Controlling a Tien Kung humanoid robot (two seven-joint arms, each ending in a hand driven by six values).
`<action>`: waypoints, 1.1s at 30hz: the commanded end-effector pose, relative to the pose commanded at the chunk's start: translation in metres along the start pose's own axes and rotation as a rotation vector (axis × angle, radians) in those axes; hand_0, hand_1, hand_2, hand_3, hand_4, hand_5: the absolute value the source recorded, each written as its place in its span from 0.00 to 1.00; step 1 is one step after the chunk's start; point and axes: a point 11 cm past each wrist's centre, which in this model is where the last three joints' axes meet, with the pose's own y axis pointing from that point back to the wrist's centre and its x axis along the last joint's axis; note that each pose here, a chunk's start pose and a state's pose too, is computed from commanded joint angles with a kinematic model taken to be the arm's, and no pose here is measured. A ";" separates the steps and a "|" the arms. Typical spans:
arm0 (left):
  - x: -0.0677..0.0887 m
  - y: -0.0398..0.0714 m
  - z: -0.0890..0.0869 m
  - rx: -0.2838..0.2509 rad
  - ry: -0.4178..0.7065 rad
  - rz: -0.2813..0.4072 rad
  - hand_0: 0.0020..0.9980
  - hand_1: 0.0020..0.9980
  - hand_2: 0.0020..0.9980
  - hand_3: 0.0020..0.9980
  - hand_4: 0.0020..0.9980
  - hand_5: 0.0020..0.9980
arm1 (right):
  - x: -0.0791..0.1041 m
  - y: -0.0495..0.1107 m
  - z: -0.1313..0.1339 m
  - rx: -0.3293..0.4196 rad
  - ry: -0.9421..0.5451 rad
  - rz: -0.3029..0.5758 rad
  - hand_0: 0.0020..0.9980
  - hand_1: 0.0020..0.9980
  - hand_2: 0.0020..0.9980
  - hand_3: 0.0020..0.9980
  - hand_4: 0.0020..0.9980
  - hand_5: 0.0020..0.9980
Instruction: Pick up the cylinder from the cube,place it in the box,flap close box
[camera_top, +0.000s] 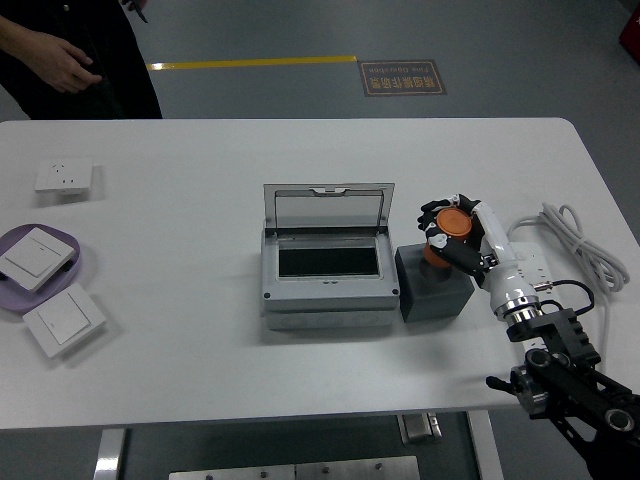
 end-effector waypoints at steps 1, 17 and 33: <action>0.000 0.000 0.000 0.001 0.000 0.000 0.62 0.63 0.62 0.64 0.70 0.16 | -0.003 -0.002 -0.007 0.012 0.010 -0.014 0.50 0.45 0.42 0.33 0.01 0.00; 0.003 0.000 -0.004 0.012 -0.012 0.005 0.62 0.63 0.62 0.64 0.71 0.16 | -0.123 -0.029 -0.104 0.170 0.272 -0.510 0.34 0.31 0.33 0.23 0.00 0.00; 0.000 0.000 0.000 0.008 -0.020 0.001 0.62 0.63 0.62 0.64 0.71 0.17 | -0.143 -0.040 -0.045 -0.089 0.921 -0.655 0.18 0.22 0.30 0.23 0.00 0.00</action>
